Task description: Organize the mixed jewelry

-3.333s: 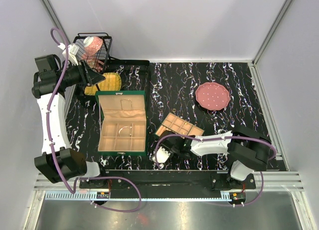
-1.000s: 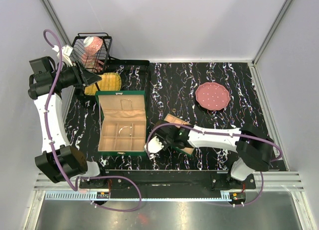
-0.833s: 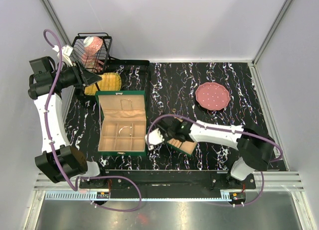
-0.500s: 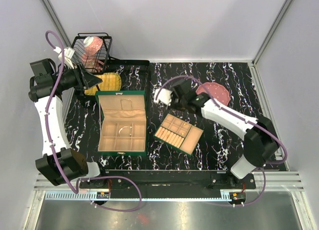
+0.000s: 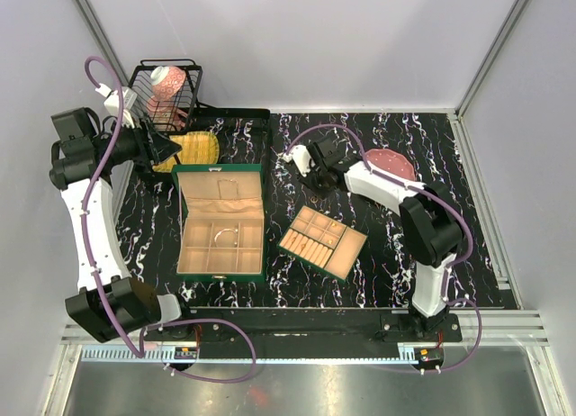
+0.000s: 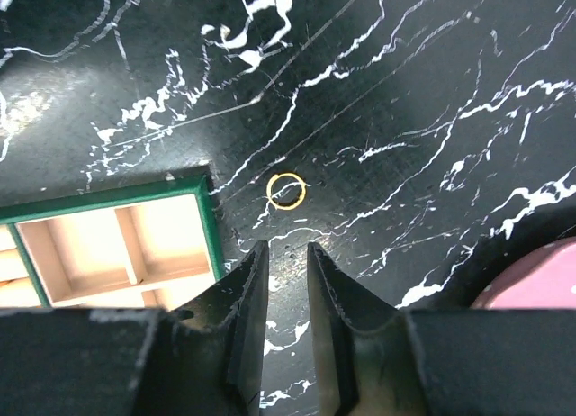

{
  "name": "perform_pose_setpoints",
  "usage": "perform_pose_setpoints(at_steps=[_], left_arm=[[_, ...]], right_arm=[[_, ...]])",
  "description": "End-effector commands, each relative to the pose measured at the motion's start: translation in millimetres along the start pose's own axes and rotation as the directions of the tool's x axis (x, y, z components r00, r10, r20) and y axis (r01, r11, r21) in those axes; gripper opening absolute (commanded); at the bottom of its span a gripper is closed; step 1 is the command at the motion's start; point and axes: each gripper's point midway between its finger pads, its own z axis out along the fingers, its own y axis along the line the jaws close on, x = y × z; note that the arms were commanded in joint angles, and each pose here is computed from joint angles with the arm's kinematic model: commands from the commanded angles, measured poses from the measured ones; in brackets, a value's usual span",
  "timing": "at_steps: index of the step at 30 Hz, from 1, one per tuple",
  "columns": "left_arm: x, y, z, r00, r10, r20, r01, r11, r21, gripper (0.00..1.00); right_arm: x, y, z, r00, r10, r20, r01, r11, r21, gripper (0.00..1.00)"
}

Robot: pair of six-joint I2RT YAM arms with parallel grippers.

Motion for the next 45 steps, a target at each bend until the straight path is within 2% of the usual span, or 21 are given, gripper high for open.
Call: perform_pose_setpoints(at_steps=[1, 13, 45], left_arm=[[-2.4, 5.4, -10.0, 0.995, 0.096, 0.01, -0.095, 0.993, -0.076, 0.51], [-6.3, 13.7, -6.7, 0.996, 0.092, 0.006, -0.091, 0.992, -0.09, 0.52], [5.8, 21.1, -2.2, 0.996, 0.087, -0.01, -0.087, 0.992, -0.093, 0.51]], right_arm=[[-16.5, -11.2, 3.7, 0.993, 0.111, 0.035, -0.111, 0.994, 0.006, 0.29], [-4.7, -19.8, 31.2, 0.982, 0.188, -0.013, -0.189, 0.982, -0.013, 0.28], [16.1, -11.3, 55.3, 0.974, 0.214, -0.081, -0.217, 0.975, -0.038, 0.27]])
